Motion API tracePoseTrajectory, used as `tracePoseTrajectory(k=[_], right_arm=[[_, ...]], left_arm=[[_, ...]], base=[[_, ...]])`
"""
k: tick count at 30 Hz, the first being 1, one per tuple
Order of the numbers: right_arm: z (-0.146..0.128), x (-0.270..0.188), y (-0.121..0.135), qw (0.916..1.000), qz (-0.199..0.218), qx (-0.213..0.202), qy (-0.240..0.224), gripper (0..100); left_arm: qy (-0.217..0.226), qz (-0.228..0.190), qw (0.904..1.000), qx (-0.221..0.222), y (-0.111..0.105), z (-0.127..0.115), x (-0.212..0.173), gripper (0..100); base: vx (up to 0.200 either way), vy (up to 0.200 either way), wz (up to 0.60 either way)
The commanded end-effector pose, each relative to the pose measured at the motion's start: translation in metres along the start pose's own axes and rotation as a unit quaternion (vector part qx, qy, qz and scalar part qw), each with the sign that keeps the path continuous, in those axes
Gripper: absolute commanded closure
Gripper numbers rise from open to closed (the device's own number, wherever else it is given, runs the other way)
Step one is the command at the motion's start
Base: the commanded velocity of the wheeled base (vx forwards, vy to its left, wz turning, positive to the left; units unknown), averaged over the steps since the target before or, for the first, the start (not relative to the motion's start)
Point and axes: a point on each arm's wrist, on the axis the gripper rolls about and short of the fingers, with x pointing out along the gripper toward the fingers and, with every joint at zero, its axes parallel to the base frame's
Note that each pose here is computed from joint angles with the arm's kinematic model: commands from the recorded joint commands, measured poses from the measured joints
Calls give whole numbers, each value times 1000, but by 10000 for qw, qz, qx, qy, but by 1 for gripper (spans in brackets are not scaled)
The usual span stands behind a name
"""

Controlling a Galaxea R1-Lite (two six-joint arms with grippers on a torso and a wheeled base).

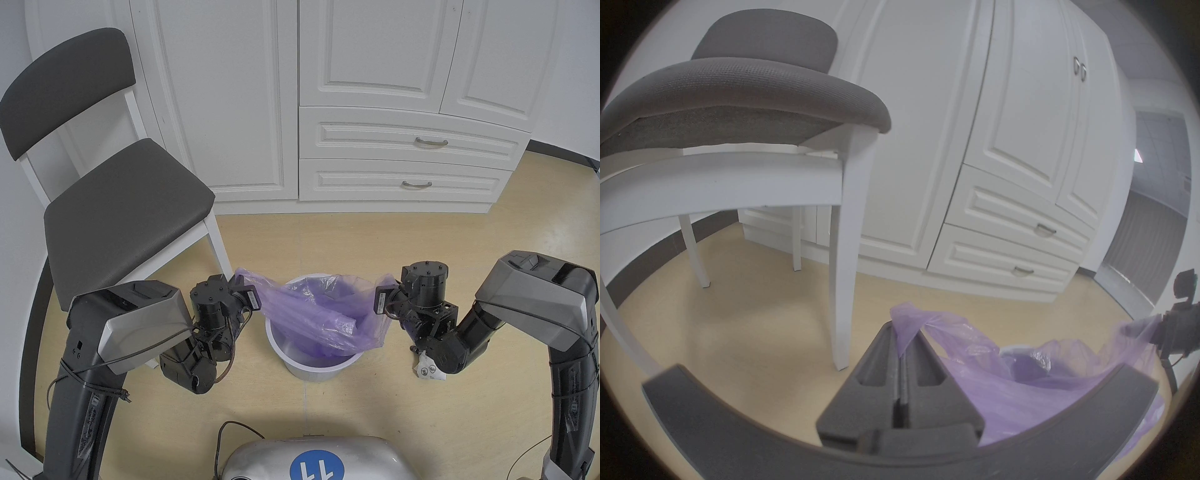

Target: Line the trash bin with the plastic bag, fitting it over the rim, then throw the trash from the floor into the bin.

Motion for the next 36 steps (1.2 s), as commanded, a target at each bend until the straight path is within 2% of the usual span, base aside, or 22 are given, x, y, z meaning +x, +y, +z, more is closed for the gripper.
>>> tracePoseTrajectory(k=[1, 4, 9, 14, 17, 21, 24, 33, 36], right_arm=[[28, -4, -3, 9993, -81, 147, -321, 100], [29, -3, -4, 9992, -91, 184, -350, 100], [20, 1, -4, 9995, -96, 164, -243, 100], [1, 7, 2, 9999, -57, 93, -79, 100], [-6, 9, 4, 10000, -34, 73, -21, 100], [-18, 12, 12, 9999, 38, 155, 61, 100], [-20, 15, 21, 9992, 127, 373, 19, 100], [4, 12, 16, 9973, 160, 655, -283, 100], [16, 12, 16, 9926, 270, 1058, -539, 100]], left_arm=[[-240, -33, 9995, -189, -3, 11, 6, 100], [-313, -96, 9988, -373, -8, 14, 8, 100], [-202, -247, 9979, -572, -20, 2, 3, 100], [68, -304, 9983, -500, -25, -36, 3, 100], [150, -280, 9985, -452, -23, -46, 3, 100], [103, -190, 9988, -448, -14, -42, 7, 100], [43, -80, 9989, -464, -3, -37, 12, 100], [-257, 48, 9979, -593, 14, -31, 25, 100], [-457, 3, 9965, -705, 13, -22, 28, 100]], base=[[0, 0, 0], [0, 0, 0], [0, 0, 0], [0, 0, 0], [0, 0, 0], [0, 0, 0], [0, 0, 0], [0, 0, 0], [0, 0, 0]])
